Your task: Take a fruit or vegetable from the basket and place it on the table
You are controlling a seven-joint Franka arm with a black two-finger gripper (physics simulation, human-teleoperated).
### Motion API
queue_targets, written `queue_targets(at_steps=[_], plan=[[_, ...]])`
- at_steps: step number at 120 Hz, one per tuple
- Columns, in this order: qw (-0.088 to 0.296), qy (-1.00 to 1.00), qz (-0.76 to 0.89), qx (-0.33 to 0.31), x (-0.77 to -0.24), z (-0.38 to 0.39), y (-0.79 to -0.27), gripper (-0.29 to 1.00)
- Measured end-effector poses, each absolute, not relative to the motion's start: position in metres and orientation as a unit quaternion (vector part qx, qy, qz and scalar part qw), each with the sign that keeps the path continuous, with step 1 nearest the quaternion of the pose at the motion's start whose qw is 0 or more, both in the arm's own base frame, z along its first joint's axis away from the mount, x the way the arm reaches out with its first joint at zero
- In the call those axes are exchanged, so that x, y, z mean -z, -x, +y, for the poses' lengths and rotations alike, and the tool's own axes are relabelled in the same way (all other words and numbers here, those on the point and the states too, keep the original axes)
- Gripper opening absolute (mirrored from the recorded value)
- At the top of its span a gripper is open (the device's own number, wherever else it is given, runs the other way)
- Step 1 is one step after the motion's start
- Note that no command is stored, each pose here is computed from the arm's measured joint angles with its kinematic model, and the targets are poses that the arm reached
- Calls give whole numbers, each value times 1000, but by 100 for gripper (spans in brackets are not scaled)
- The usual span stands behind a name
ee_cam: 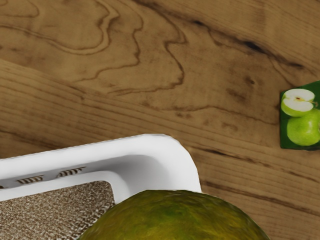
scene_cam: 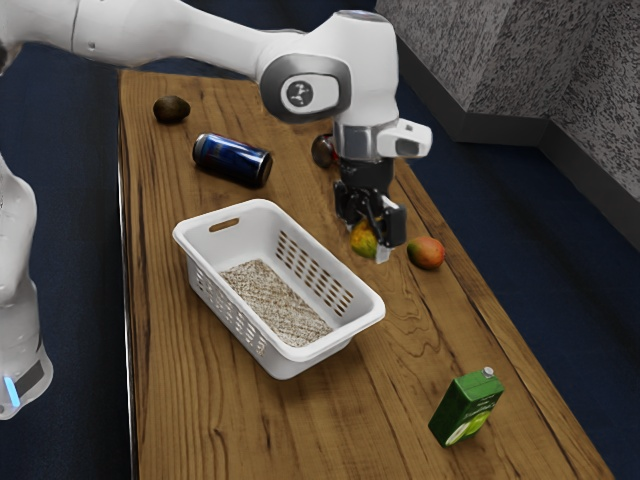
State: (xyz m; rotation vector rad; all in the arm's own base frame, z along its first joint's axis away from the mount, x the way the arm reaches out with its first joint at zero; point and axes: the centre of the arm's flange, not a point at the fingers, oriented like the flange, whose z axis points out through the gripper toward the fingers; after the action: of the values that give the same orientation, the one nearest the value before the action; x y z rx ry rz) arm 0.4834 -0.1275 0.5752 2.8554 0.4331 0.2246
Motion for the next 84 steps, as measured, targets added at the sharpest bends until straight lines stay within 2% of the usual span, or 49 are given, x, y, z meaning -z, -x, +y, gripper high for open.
queue_targets(at_steps=[10, 40, 53, 70, 78, 84], plan=[[143, -976, 127, -101, -607, -150, -510, 33], [173, -972, 112, -109, -600, -159, -612, 32], [193, -972, 94, -99, -597, -180, -612, 52], [205, -967, 115, -99, -594, -162, -614, 63], [197, -953, 179, -143, -644, -119, -597, 66], [188, -938, 250, -150, -688, -93, -577, 67]])
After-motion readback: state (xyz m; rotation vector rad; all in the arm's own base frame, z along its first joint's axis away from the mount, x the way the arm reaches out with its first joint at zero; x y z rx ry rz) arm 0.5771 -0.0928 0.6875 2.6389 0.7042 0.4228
